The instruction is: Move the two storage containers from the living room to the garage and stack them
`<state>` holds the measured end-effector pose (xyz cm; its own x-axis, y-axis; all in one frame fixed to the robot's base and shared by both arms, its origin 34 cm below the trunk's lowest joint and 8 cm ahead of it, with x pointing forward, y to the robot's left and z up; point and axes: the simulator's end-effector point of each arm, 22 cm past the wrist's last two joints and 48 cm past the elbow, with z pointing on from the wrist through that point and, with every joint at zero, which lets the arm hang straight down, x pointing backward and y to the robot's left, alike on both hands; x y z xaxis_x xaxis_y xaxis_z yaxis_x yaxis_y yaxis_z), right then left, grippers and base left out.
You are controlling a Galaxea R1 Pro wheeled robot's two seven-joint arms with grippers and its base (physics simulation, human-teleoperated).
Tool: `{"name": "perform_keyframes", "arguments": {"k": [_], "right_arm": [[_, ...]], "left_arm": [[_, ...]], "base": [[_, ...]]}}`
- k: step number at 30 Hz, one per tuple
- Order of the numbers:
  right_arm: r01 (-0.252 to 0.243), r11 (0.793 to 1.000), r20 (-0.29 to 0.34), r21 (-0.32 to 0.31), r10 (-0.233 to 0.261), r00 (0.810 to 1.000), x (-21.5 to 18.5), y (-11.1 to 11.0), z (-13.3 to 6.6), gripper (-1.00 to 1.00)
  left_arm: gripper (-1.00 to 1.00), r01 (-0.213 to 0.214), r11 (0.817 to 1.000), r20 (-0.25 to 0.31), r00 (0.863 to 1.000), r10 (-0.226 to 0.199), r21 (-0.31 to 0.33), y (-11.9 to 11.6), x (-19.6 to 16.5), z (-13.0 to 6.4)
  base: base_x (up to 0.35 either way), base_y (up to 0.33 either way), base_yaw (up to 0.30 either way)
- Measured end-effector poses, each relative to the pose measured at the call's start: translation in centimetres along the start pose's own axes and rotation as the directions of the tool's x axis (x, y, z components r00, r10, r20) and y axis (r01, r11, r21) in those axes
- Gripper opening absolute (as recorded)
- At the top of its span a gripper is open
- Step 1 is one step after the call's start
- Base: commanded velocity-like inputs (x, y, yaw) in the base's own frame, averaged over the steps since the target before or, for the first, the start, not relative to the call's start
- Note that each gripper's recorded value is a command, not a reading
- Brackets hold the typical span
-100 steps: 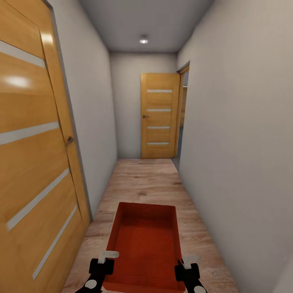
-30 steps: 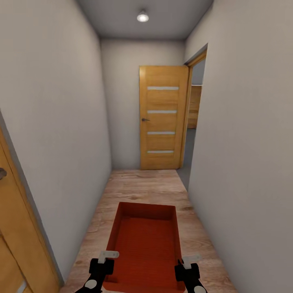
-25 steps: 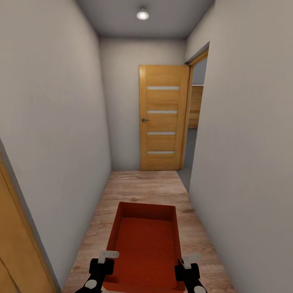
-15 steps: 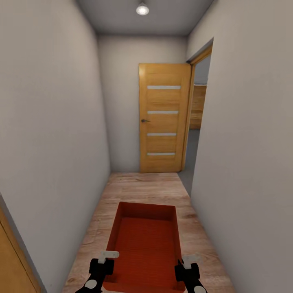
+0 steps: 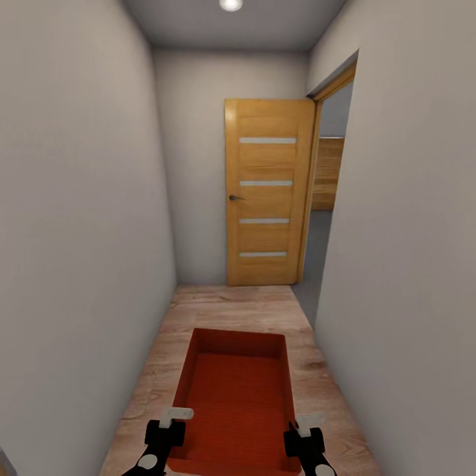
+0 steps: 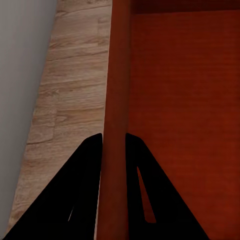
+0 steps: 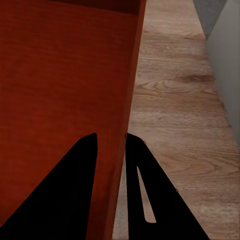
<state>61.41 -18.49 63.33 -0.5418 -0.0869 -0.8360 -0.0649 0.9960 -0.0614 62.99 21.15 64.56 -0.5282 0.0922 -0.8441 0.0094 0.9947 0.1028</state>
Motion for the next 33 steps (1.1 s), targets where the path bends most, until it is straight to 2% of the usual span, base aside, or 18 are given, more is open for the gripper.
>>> {"name": "perform_keyframes", "arguments": {"k": [33], "right_arm": [[-0.001, 1.0, 0.0, 0.0, 0.001, 1.0, -0.01, 0.04, -0.01, -1.0]], "left_arm": [[-1.0, -0.001, 1.0, 0.001, 1.0, 0.001, 0.0, 0.04, -0.04, 0.02]], "base": [[0.339, 0.0, 0.0]]}}
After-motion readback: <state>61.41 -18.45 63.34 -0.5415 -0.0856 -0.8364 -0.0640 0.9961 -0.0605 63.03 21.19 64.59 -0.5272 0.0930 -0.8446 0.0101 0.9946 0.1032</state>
